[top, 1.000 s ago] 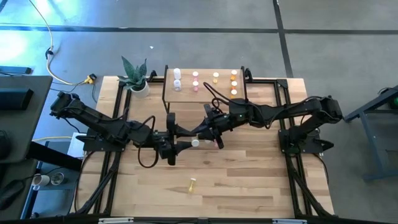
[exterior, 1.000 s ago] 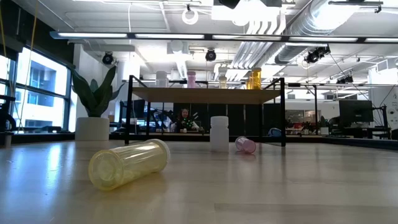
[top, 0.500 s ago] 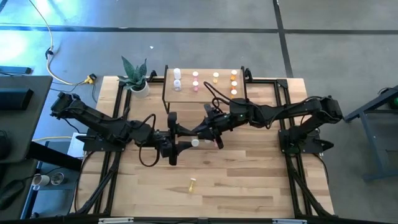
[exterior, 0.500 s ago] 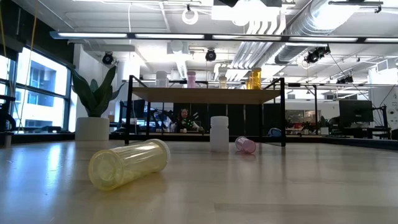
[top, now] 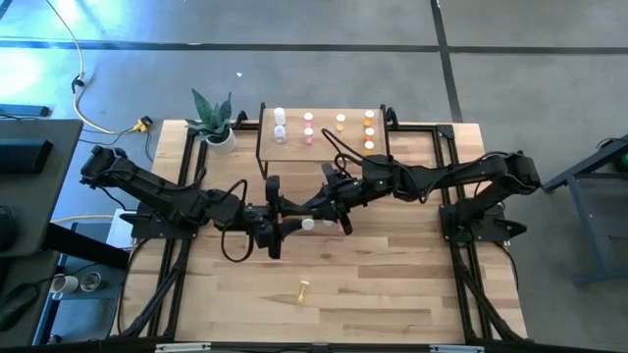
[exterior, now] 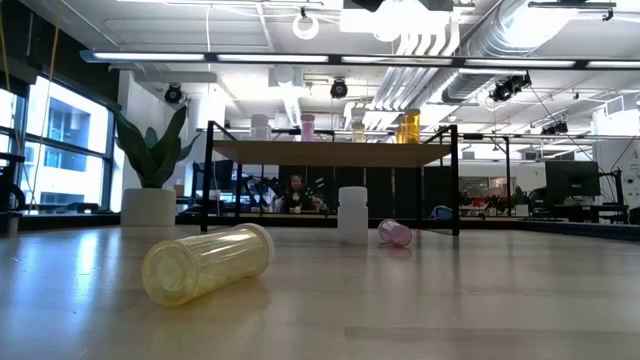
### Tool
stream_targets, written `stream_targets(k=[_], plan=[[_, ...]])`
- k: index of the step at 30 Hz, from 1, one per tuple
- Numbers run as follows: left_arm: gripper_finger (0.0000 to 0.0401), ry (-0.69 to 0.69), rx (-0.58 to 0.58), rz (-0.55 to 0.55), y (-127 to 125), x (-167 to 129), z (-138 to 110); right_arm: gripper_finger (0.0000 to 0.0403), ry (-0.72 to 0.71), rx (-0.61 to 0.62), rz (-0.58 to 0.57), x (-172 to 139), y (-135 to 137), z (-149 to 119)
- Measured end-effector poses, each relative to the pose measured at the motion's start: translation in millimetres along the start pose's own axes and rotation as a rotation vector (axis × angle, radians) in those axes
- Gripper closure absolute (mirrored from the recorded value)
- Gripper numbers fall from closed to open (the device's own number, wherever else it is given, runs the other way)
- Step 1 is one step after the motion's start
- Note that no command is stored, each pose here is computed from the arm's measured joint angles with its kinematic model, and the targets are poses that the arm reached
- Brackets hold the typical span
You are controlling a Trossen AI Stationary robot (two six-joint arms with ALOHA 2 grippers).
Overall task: Pick and place medicine bottles onto shelf by color
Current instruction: Put the right yellow pill bottle aligned with the other yellow pill bottle on the shelf
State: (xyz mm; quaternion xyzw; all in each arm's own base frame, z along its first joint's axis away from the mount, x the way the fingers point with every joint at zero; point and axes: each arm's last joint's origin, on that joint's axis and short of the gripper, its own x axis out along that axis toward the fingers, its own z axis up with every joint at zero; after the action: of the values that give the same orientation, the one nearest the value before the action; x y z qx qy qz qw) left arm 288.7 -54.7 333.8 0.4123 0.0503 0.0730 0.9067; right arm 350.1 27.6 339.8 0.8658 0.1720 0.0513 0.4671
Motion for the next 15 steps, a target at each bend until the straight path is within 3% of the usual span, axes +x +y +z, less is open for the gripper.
stream_targets(k=[6,15], plan=[[0.0322,0.001,0.010,0.000,0.0,0.0,0.0,0.0329,0.000,-0.013,0.000,0.0,0.0,0.0],[0.0321,0.023,0.036,0.011,-3.0,-1.9,2.2,0.0329,-0.030,-0.194,0.016,0.1,0.4,0.6]])
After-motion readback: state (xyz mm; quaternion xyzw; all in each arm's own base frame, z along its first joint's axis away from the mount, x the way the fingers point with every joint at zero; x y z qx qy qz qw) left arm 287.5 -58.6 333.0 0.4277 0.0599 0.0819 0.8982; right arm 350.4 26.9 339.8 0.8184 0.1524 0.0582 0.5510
